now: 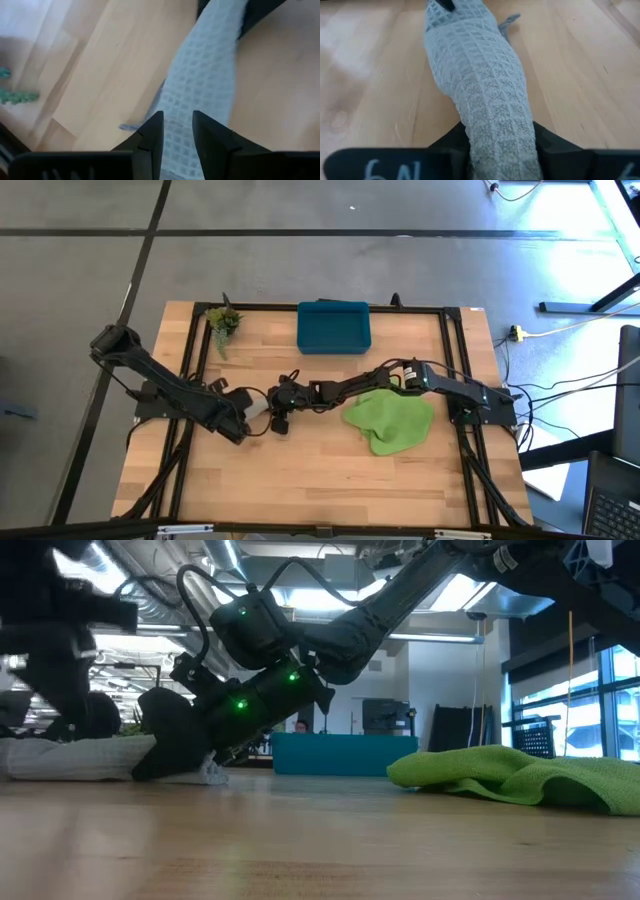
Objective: Roll microfiber towels into tight, uniform cylinder then place into a basket
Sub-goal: Put the gray rolled microfiber cloth into the blue bin
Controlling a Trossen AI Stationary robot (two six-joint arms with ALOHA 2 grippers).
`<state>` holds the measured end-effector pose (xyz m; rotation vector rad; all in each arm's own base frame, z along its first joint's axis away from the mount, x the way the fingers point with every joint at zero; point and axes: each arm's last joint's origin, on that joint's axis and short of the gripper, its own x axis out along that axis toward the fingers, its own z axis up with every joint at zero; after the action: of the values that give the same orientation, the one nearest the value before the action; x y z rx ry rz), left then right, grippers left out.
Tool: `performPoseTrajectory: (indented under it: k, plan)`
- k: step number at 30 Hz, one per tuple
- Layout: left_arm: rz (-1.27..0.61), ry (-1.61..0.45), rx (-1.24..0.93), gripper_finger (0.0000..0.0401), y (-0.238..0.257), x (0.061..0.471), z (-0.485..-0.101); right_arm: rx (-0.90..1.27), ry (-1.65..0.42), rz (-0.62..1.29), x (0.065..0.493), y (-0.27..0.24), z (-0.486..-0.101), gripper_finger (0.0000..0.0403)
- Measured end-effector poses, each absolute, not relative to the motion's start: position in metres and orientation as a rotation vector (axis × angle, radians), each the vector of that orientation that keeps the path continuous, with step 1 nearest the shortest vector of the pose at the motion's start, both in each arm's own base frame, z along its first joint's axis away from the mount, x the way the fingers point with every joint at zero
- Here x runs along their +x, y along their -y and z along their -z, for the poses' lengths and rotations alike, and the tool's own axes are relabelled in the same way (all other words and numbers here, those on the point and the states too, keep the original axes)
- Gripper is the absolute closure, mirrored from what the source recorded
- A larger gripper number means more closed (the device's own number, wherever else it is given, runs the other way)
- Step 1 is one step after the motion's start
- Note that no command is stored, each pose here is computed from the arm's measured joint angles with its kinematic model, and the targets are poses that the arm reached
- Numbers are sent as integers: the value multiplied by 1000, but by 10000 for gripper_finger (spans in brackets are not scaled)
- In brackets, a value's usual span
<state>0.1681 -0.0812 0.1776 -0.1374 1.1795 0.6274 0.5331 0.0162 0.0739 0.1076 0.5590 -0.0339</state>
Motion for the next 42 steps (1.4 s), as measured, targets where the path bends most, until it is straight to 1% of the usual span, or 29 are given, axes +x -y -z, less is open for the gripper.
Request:
performPoseTrajectory:
  k: [4, 10, 14, 18, 21, 26, 33, 37, 42]
  plan:
    - [-606, -1163, -136, 307, 88, 174, -197, 107, -561, 34, 533, -16, -74, 317]
    - [-543, -1111, -168, 311, 106, 177, -226, 123, -590, -1, 530, -6, -87, 345]
    - [-461, -1072, -178, 311, 122, 176, -244, 92, -627, 45, 525, 6, -111, 345]
    - [-404, -1044, -200, 311, 135, 172, -256, 31, -617, 120, 519, 18, -145, 345]
    - [-371, -1039, -198, 311, 142, 167, -260, -17, -623, 168, 511, 24, -172, 345]
    - [-380, -1028, -228, 311, 149, 159, -261, -80, -619, 267, 493, 42, -220, 345]
    - [-377, -1006, -242, 311, 156, 151, -261, -133, -672, 436, 461, 71, -267, 345]
    - [-387, -993, -245, 311, 157, 149, -261, -141, -727, 487, 446, 92, -277, 345]
    - [-397, -991, -238, 311, 156, 148, -261, -143, -837, 530, 433, 116, -269, 345]
